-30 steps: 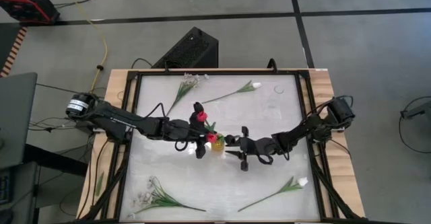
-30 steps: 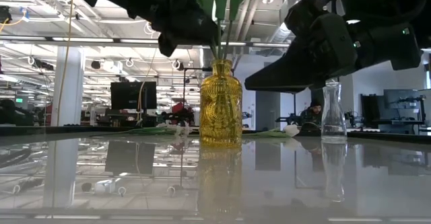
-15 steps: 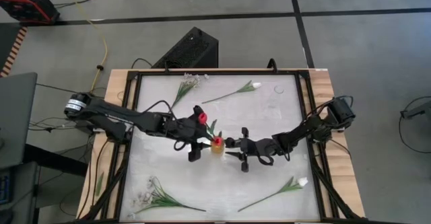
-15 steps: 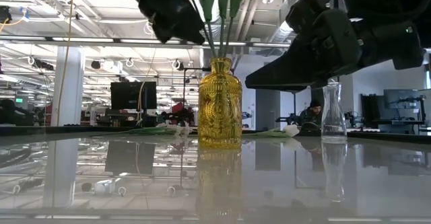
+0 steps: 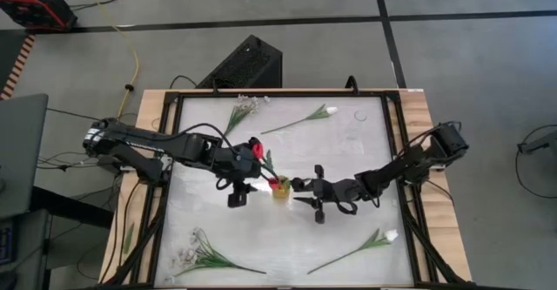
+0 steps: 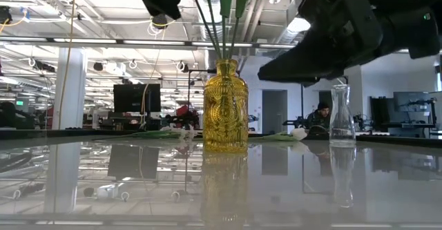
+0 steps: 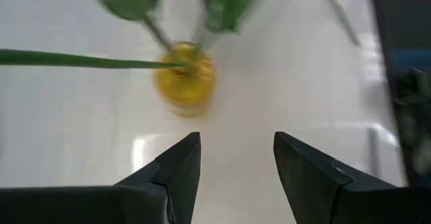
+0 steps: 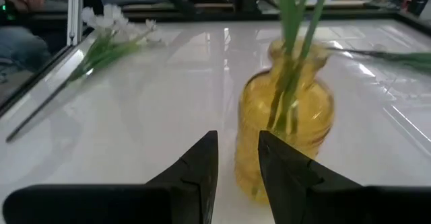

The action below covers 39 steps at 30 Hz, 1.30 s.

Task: Sort flowers into vase by color
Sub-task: Put the top white flowers into the transparent vase

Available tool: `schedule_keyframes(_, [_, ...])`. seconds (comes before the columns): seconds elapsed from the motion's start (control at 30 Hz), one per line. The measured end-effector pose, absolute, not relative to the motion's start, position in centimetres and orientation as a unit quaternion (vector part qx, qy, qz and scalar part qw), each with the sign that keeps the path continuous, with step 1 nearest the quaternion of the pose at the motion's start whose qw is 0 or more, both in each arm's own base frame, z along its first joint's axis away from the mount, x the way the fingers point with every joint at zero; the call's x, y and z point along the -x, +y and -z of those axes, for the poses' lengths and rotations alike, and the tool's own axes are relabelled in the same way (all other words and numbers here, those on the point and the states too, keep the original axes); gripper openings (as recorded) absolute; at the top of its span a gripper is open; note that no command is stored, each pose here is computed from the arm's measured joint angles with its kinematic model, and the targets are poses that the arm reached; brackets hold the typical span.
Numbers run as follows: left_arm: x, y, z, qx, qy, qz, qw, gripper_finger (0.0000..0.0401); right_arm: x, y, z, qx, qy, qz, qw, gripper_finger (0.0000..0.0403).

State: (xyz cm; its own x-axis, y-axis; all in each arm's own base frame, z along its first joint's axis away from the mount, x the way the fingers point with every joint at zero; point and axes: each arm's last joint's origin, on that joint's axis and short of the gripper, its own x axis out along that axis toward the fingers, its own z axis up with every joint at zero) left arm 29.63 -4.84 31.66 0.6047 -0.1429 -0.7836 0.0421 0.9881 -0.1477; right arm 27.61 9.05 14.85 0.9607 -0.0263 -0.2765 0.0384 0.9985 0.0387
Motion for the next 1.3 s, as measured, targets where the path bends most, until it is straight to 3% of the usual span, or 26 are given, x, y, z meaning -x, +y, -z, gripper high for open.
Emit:
schedule_keyframes(0.17, [-29.4,-5.6,-31.6,0.068,0.451,0.159,0.876,0.0176,-27.0,9.0,-16.0,-0.02,0.145,0.014,0.989,0.0132])
schedule_keyframes(0.33, [-28.8,-6.3,-31.6,0.095,0.47,0.194,0.856,0.0176,-26.5,9.5,-16.2,-0.017,0.162,0.005,0.987,0.0132])
schedule_keyframes(0.63, [-28.4,-5.8,-31.2,0.125,0.505,0.159,0.839,0.0176,-26.1,9.9,-16.1,-0.023,0.173,0.0,0.985,0.0132])
schedule_keyframes(1.0, [-26.9,-4.9,-31.4,0.186,0.552,0.194,0.79,0.0176,-26.1,9.9,-16.2,-0.032,0.17,0.0,0.985,0.0132])
schedule_keyframes(1.3, [-22.8,-4.8,-34.8,0.146,0.506,0.136,0.839,0.0176,-25.8,10.3,-15.7,-0.038,0.194,-0.008,0.98,0.0132])
